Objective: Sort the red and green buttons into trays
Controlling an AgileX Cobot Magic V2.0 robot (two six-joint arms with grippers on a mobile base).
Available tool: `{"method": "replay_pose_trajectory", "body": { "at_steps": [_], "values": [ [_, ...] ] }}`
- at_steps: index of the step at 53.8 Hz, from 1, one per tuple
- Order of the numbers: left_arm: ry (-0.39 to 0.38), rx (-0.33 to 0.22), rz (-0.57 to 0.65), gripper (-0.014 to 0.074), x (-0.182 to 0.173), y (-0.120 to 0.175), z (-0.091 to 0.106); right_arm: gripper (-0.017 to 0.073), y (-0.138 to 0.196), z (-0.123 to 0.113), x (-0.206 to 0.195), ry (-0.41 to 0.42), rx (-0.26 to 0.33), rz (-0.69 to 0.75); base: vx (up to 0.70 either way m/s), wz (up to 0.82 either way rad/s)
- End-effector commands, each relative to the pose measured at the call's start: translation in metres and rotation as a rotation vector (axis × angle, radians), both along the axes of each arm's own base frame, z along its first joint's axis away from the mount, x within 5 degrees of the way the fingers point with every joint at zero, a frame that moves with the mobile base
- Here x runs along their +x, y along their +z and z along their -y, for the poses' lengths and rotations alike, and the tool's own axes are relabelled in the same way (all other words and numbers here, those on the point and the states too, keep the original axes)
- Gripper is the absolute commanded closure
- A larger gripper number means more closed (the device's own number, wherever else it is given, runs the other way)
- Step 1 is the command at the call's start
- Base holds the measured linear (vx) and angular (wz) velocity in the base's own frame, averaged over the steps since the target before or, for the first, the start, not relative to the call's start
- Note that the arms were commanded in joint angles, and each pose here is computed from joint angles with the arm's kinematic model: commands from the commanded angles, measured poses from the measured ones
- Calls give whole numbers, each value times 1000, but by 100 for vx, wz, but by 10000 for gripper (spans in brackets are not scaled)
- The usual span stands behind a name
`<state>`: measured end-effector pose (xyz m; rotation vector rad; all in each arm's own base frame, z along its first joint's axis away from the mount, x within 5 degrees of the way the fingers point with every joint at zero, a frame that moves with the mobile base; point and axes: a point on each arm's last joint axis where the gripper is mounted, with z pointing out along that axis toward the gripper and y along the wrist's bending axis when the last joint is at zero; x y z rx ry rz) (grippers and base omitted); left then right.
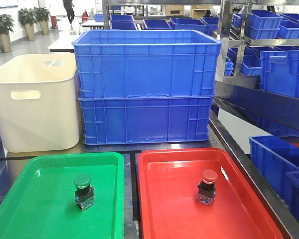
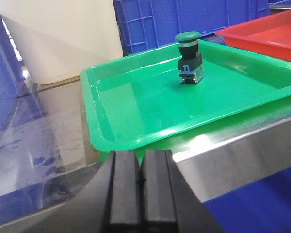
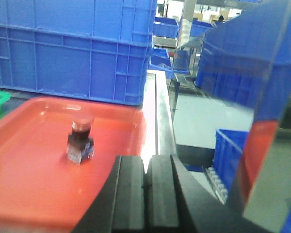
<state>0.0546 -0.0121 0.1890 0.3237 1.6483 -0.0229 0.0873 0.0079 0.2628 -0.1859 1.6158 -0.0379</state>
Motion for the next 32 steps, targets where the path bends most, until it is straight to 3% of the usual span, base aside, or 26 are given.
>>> {"method": "replay_pose_trajectory", "body": {
  "at_steps": [1,13,32],
  "values": [
    [6,-28,105,598,-1,17,-1,568,-11,1,-13,-2,42,135,0,0],
    [6,-28,105,598,-1,17,-1,568,-58,3,-32,-3,40,180,0,0],
    [6,-27,102,598,-1,16,-1,568,-61,3,-31,-13,19,142,0,0]
  ]
}}
